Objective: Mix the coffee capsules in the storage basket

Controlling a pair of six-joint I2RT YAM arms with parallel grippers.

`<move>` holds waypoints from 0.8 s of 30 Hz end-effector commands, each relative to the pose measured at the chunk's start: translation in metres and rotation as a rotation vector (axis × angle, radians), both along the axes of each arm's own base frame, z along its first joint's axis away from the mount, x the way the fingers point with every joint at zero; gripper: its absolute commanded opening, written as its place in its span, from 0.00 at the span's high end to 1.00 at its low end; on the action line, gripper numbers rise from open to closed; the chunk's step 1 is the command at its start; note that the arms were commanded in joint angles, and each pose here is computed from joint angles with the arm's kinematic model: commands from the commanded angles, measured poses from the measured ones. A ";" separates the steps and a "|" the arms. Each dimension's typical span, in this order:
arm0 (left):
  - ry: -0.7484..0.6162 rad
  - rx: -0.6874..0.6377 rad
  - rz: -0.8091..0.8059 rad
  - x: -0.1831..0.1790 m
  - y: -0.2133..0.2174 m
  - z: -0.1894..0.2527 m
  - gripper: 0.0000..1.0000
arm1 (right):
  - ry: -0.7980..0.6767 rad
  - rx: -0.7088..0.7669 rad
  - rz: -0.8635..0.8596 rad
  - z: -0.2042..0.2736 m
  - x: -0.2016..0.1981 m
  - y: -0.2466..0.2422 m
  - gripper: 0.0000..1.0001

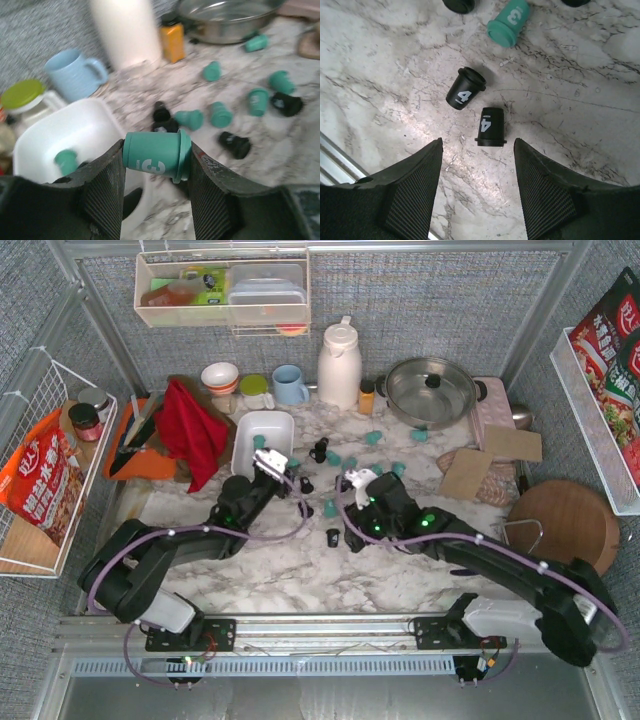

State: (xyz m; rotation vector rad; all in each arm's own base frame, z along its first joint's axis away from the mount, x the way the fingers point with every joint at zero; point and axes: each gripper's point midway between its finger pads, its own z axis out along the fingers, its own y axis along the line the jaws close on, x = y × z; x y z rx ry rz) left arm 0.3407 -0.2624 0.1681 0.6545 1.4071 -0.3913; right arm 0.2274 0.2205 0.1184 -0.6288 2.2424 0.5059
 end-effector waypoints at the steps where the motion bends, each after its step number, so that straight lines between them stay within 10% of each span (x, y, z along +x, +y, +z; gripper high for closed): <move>1: 0.141 -0.020 0.127 0.028 0.031 -0.019 0.62 | 0.029 -0.151 0.064 -0.019 0.005 0.002 0.37; 18: 0.528 -0.054 0.300 0.099 0.067 -0.095 0.49 | 0.131 -0.392 0.061 -0.062 0.013 -0.001 0.37; 24: 0.521 -0.067 0.345 0.091 0.078 -0.093 0.01 | 0.159 -0.410 0.088 -0.071 0.013 0.003 0.37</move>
